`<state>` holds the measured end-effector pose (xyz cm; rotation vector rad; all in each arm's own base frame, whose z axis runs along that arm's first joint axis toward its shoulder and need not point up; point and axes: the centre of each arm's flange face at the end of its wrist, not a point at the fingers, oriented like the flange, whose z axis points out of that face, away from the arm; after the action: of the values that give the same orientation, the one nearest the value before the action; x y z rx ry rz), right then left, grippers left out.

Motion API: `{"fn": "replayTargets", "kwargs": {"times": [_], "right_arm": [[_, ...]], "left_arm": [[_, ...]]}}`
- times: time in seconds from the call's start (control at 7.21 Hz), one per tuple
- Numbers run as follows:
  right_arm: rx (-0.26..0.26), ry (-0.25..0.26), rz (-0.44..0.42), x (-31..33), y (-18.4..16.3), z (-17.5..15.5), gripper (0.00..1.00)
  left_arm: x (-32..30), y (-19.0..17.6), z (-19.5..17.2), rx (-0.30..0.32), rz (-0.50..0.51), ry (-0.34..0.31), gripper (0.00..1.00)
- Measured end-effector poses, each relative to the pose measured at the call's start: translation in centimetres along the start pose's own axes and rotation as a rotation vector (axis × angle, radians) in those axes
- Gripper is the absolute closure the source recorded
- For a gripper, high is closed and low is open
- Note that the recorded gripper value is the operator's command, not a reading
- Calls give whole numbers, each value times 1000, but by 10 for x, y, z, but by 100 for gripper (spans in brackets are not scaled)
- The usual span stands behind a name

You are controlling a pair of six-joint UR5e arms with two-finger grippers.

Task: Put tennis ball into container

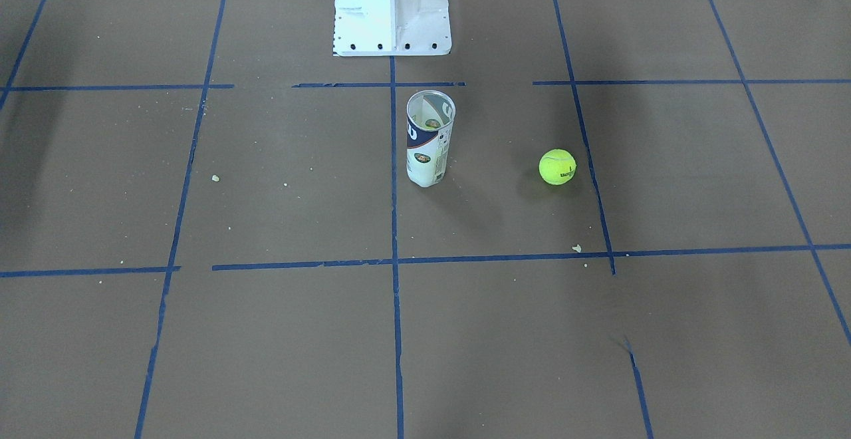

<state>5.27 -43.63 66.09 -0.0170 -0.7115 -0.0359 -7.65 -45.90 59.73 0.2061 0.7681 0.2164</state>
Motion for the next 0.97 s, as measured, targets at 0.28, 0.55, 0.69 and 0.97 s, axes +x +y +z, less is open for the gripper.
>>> {"fn": "replayTargets", "kwargs": {"times": [0.28,0.55,0.69,0.97], "right_arm": [[0,0,0,0,0,0,0],[-1,0,1,0,0,0,0],[-1,0,1,0,0,0,0],[-1,0,1,0,0,0,0]], "left_arm": [[0,1,0,0,1,-1,0],[1,1,-1,0,1,-2,0],[2,-1,-2,4,3,-2,0],[4,-14,-6,18,12,-1,0]]}}
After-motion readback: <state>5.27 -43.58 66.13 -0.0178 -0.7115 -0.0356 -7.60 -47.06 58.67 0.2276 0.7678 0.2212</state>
